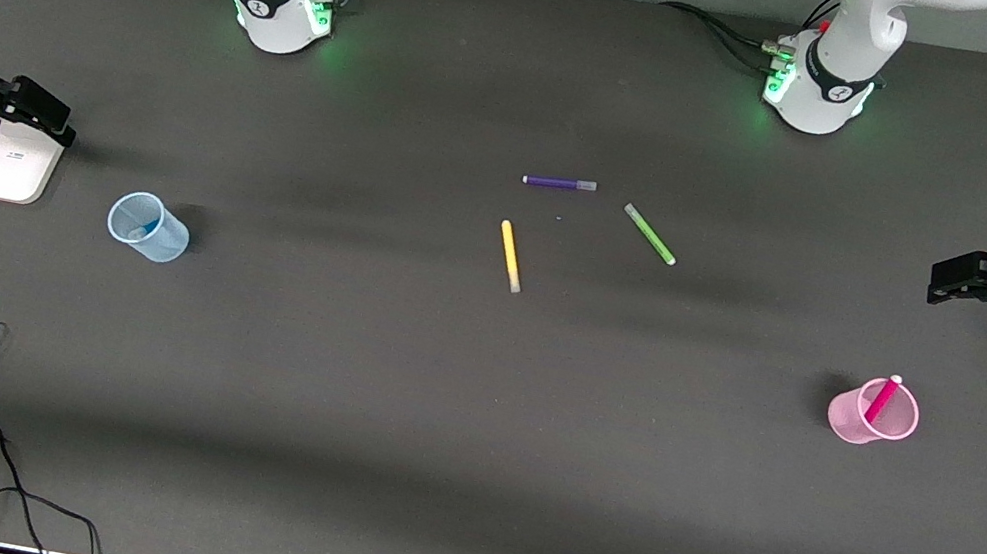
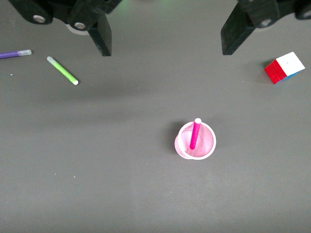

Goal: Place pink and blue markers in matching cups

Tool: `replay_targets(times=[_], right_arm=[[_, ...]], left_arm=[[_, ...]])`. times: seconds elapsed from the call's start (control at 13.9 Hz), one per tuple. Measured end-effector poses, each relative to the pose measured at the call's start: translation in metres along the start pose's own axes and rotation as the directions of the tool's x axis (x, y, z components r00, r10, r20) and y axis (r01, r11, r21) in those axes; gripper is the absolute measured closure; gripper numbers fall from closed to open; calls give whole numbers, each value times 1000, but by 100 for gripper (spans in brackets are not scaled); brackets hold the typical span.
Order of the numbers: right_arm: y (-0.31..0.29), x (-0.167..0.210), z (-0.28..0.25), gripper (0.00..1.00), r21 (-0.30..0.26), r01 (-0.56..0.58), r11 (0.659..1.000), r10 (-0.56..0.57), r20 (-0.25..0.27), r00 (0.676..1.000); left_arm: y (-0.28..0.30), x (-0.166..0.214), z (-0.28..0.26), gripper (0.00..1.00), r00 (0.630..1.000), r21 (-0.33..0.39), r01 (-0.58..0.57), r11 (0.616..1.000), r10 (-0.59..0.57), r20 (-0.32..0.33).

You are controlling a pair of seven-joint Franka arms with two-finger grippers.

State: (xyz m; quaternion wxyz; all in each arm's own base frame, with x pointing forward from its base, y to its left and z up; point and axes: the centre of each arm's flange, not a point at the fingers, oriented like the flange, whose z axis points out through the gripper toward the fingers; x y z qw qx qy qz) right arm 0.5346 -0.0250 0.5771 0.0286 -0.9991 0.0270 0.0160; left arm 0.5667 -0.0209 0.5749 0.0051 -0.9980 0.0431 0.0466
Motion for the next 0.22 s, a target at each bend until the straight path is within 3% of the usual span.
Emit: replay_targets(times=[0.22], right_arm=[[-7,5,-3,0,25,11,1000,-10,-9,1000]], left_arm=[[0,0,0,0,1000,0,0,1000,0,0]])
